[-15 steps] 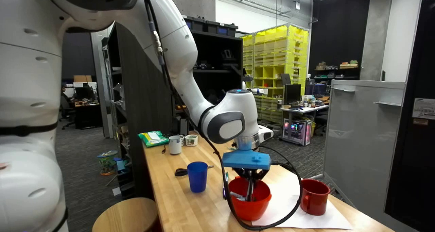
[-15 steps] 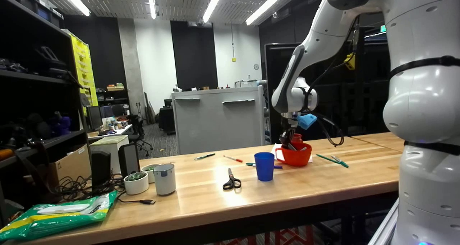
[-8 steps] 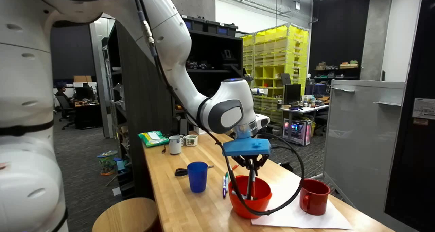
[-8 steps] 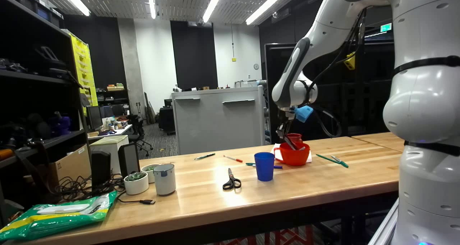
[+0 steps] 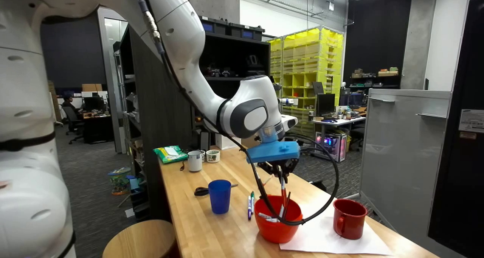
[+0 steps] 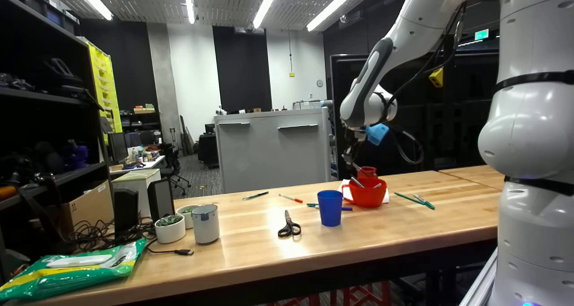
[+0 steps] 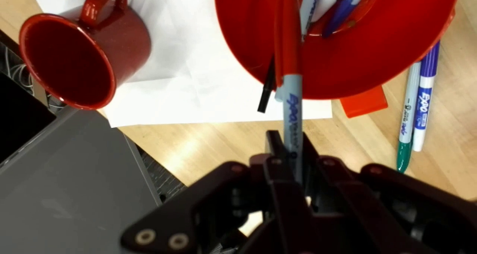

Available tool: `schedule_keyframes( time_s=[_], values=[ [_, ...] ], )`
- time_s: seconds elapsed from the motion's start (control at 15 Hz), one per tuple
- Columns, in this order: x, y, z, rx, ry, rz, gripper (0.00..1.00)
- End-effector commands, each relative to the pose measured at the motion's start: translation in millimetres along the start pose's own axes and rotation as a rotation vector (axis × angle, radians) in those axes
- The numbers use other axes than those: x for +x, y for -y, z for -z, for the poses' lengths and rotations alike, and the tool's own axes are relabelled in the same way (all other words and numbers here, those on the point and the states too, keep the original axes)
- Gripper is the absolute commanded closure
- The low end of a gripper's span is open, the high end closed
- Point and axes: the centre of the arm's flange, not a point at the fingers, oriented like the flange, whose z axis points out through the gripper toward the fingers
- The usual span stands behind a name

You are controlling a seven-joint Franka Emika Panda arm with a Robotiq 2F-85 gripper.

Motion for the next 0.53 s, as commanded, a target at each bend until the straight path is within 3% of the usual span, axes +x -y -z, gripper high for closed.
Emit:
schedule_keyframes(
  time_s=[0.0, 0.47],
  values=[
    [-2.1, 10.7, 22.3, -0.022, -0.022, 0.012, 0.97],
    [33.0, 31.8, 49.9, -0.040, -0.056, 0.096, 0.97]
  ],
)
